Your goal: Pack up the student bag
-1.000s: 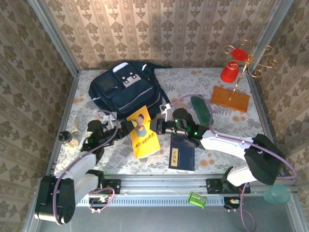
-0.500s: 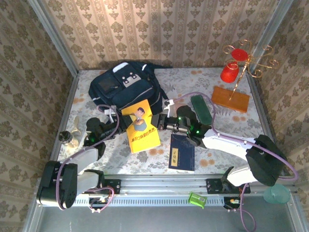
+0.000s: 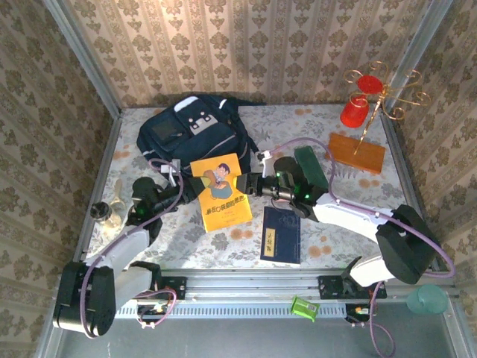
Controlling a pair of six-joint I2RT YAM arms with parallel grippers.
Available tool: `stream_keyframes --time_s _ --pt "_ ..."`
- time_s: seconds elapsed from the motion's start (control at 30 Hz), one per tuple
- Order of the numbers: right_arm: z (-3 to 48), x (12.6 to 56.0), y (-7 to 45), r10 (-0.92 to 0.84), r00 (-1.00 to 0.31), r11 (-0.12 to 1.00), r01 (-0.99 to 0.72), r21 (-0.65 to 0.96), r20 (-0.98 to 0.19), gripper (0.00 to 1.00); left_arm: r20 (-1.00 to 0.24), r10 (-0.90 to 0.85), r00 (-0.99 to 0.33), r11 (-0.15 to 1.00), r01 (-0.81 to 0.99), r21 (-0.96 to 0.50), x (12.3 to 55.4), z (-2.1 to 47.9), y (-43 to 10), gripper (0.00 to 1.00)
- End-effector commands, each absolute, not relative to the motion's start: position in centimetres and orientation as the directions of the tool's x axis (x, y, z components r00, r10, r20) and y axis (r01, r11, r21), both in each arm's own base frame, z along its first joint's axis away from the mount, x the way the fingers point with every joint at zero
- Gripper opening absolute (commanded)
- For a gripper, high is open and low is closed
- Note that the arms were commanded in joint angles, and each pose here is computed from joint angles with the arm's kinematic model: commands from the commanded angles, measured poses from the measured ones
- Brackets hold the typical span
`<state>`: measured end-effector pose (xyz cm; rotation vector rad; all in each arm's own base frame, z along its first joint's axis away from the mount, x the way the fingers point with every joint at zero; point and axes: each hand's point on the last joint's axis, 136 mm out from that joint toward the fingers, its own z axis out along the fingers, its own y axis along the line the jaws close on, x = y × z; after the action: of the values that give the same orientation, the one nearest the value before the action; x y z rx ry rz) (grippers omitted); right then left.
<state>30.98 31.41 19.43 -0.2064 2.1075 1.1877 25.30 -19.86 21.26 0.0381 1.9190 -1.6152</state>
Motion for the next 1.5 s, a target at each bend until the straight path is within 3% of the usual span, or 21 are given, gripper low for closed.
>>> stream_keyframes --time_s 0.0,0.13,0.37,0.47,0.57,0.6,0.7,0.77,0.87,0.97,1.07,1.23,1.47 --pt "18.8 31.3 30.9 0.12 -0.772 0.533 -0.48 0.697 -0.624 0.71 -0.568 -0.357 -0.741 0.216 0.526 -0.822 25.0 25.6 -20.2 0.0" --pt "19.1 30.2 32.7 0.054 -0.795 0.421 -0.531 0.736 -0.604 0.98 -0.574 -0.359 -0.736 0.172 0.553 -0.815 24.8 27.5 -20.5 0.0" --pt "21.9 28.6 35.2 0.063 -0.786 0.189 -0.596 0.78 -0.615 1.0 -0.562 -0.377 -0.736 0.134 0.557 -0.82 25.0 28.8 -20.8 0.0" --pt "23.4 27.9 36.2 0.073 -0.786 0.104 -0.606 0.789 -0.613 0.93 -0.547 -0.402 -0.734 0.125 0.548 -0.827 25.5 29.1 -20.7 0.0" --pt "24.4 28.4 35.8 0.142 -0.796 0.068 -0.584 0.809 -0.588 0.71 -0.527 -0.449 -0.721 0.156 0.517 -0.841 26.8 28.5 -20.2 0.0" --pt "24.5 28.7 35.3 0.174 -0.8 0.067 -0.573 0.817 -0.575 0.6 -0.522 -0.465 -0.715 0.173 0.505 -0.846 27.3 28.1 -20.0 0.0" --pt "24.8 29.7 34.1 0.24 -0.798 0.089 -0.548 0.832 -0.552 0.28 -0.529 -0.474 -0.704 0.231 0.48 -0.846 28.7 26.9 -19.8 0.0" --pt "24.8 30.2 33.5 0.266 -0.792 0.113 -0.54 0.834 -0.549 0.13 -0.538 -0.463 -0.704 0.266 0.469 -0.842 29.5 25.9 -19.9 0.04" --pt "23.9 31.9 31.8 0.307 -0.787 0.206 -0.494 0.845 -0.535 0.03 -0.598 -0.423 -0.681 0.42 0.437 -0.795 31.4 23.5 -19.4 0.51" --pt "22.9 34.0 28.6 0.363 -0.773 0.314 -0.424 0.849 -0.52 0.0 -0.727 -0.268 -0.632 0.716 0.374 -0.59 33.6 20.3 -18.2 0.72" --pt "22.7 35.6 25.0 0.429 -0.746 0.395 -0.353 0.849 -0.509 0.0 -0.807 -0.04 -0.589 0.885 0.354 -0.302 35.8 18.7 -17.6 0.79" --pt "22.5 36.5 19.8 0.439 -0.679 0.627 -0.238 0.741 -0.589 0.0 -0.748 0.224 -0.625 0.904 0.421 -0.081 38.7 15.3 -19.0 0.83" --pt "22.7 35.5 16.8 0.413 -0.628 0.731 -0.203 0.651 -0.66 0.0 -0.624 0.516 -0.587 0.815 0.561 0.146 40.2 11.4 -22.7 0.88"
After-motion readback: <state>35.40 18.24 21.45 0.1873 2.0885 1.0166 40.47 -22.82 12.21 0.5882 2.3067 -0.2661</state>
